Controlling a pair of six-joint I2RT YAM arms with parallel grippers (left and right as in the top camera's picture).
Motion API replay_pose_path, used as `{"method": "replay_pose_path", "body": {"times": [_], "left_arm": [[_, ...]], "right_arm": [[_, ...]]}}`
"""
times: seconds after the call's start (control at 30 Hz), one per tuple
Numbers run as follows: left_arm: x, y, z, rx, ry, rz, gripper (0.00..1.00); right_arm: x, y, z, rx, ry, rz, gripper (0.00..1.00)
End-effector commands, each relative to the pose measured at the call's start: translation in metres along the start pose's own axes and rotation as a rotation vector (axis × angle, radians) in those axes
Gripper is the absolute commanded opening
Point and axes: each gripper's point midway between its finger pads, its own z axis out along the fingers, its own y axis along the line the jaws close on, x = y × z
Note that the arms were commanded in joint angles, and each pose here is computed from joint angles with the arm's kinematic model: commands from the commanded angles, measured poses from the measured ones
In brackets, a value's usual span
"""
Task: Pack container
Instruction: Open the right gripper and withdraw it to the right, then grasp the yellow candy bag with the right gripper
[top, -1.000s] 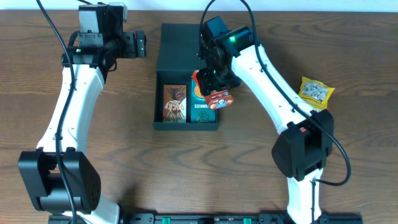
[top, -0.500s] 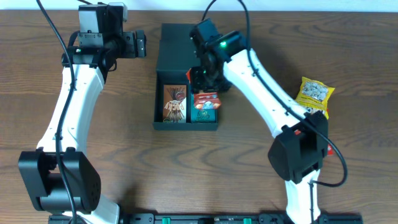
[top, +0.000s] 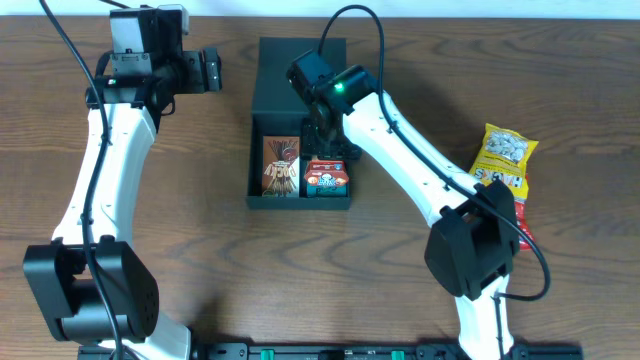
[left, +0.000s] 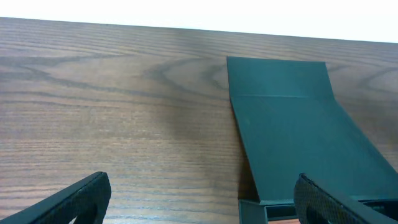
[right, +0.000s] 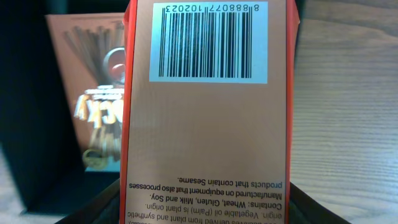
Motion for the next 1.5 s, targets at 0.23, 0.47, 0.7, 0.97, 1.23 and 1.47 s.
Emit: {"method": "replay_pose_path", "body": {"times": [0.23, 0.47, 0.7, 0.97, 1.23, 1.47], "left_arm": [[0.0, 0.005, 0.001, -0.01, 0.005, -0.001, 0.95], [0.0, 0.005, 0.001, -0.01, 0.005, -0.001, 0.95], [0.0, 0.006, 0.001, -0.01, 0.006, -0.003, 0.95], [0.0, 0.006, 0.001, -0.01, 0.006, -0.012, 0.95], [0.0, 0.005, 0.001, -0.01, 0.005, -0.052, 0.95], [0.0, 0.005, 0.001, -0.01, 0.006, -0.073, 0.95]], "right_arm": [[0.005, -0.013, 0.016, 0.077, -0.009, 0.045, 0.86], [-0.002, -0.019, 0.013, 0.094, -0.027, 0.006, 0.86], [-0.041, -0.058, -0.047, 0.118, -0.154, 0.071, 0.91], [-0.069, -0.202, -0.081, 0.286, -0.152, 0.203, 0.88], [-0.05, -0.317, -0.054, 0.278, 0.005, 0.391, 0.95], [-0.024, -0.358, -0.012, 0.142, 0.089, 0.485, 0.99]]}}
